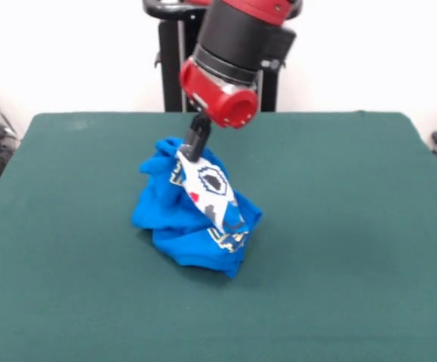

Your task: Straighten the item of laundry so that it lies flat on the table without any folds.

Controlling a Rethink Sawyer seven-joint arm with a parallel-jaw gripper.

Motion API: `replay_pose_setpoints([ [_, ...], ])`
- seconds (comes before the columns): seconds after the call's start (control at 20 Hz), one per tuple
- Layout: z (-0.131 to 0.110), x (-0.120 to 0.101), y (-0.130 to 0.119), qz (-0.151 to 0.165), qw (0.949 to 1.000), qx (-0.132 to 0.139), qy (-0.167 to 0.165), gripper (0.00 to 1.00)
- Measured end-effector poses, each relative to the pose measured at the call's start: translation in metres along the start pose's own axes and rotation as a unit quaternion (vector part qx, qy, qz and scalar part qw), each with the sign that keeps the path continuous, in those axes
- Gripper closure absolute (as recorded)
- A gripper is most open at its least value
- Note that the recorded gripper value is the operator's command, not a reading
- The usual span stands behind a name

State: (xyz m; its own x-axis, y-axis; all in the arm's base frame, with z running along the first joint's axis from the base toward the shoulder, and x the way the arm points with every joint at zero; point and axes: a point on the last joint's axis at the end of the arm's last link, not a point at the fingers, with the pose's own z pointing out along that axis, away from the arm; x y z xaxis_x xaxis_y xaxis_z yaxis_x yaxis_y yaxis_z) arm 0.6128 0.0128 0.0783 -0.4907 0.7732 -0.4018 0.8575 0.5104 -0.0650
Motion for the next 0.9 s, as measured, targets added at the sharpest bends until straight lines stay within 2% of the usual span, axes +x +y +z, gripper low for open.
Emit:
replay_pose_setpoints([
  [0.15, 0.009, 0.018, -0.008, -0.01, 0.9999, -0.01, -0.008, 1.0],
  [0.25, 0.019, 0.028, -0.023, -0.011, 0.9999, -0.007, -0.009, 1.0],
  [0.55, 0.026, 0.027, -0.048, 0.007, 0.9999, 0.011, 0.007, 1.0],
  [0.75, 0.026, 0.019, -0.065, 0.036, 0.9987, 0.019, 0.032, 1.0],
  [0.8, 0.023, 0.017, -0.07, 0.046, 0.9977, 0.024, 0.044, 0.0],
  [0.9, 0.022, 0.017, -0.071, 0.048, 0.9973, 0.026, 0.048, 0.0],
])
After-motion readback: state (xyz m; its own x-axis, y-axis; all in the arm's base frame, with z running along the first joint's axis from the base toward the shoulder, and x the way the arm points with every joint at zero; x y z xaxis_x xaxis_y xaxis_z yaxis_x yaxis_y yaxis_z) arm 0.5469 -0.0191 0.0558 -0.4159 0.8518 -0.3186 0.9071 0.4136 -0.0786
